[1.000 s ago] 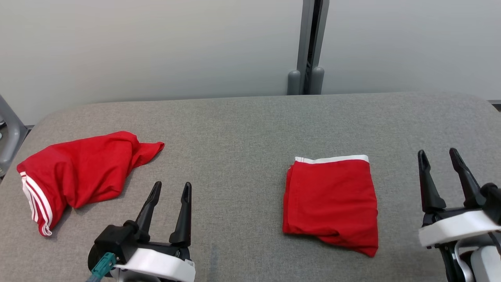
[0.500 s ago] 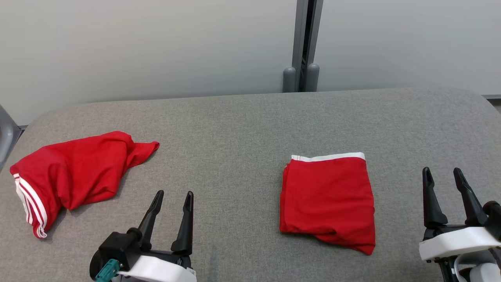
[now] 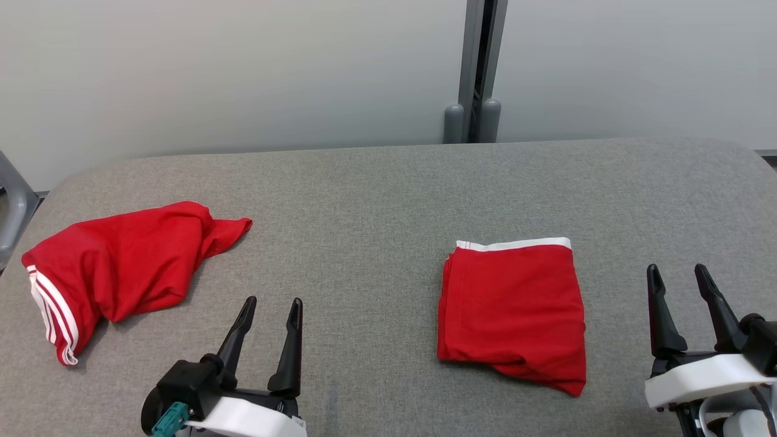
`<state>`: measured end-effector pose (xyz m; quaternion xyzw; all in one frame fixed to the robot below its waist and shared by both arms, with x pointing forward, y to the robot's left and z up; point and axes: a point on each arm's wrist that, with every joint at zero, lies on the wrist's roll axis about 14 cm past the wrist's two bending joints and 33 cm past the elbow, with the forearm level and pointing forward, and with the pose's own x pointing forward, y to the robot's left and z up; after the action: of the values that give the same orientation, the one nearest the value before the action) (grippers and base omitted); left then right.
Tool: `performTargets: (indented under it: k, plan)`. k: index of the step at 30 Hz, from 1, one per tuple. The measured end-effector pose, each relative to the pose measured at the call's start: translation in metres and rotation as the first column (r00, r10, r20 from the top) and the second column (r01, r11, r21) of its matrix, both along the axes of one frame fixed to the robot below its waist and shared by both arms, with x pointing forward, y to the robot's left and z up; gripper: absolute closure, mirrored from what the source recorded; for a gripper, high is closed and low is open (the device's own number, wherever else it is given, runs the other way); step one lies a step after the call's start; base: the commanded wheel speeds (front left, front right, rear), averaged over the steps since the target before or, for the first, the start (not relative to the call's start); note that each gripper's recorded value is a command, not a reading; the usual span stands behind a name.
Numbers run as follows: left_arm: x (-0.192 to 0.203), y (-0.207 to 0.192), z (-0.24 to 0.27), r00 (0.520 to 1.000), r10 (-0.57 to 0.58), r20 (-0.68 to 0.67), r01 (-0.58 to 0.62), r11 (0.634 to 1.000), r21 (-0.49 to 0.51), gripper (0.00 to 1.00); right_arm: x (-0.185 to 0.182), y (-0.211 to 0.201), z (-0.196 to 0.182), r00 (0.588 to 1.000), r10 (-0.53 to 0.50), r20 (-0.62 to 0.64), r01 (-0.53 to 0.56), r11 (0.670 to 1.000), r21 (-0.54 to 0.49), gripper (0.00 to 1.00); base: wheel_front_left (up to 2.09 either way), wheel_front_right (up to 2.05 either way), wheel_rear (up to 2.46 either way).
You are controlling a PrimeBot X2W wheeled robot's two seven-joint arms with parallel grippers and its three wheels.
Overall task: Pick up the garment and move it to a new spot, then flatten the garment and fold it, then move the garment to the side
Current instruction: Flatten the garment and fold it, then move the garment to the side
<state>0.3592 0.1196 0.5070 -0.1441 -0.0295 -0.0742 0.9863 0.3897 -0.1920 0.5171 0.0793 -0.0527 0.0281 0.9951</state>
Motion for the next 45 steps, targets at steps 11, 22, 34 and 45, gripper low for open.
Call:
performTargets:
  k: [11,22,34,45]
  plan:
    - [-0.001,0.000,0.000,1.000,0.003,-0.002,-0.003,1.000,0.001,0.00,0.000,0.002,-0.003,1.000,0.008,-0.010,-0.009,1.000,-0.010,0.00,0.00,0.00,0.00]
    - [-0.001,-0.001,-0.006,1.000,-0.001,-0.020,0.001,1.000,-0.001,0.00,0.001,0.008,-0.016,0.998,0.026,-0.050,-0.026,1.000,-0.010,0.00,0.00,0.00,0.00]
    - [0.006,-0.004,-0.024,0.997,-0.018,-0.070,0.019,1.000,0.020,0.00,0.011,0.041,-0.095,0.945,0.127,-0.303,-0.077,0.982,0.170,0.00,0.00,0.00,0.00]
    - [0.010,0.002,-0.041,0.993,0.003,-0.121,0.002,0.999,0.047,0.00,0.032,0.070,-0.138,0.849,0.237,-0.472,-0.095,0.948,0.304,0.00,0.00,0.00,0.00]
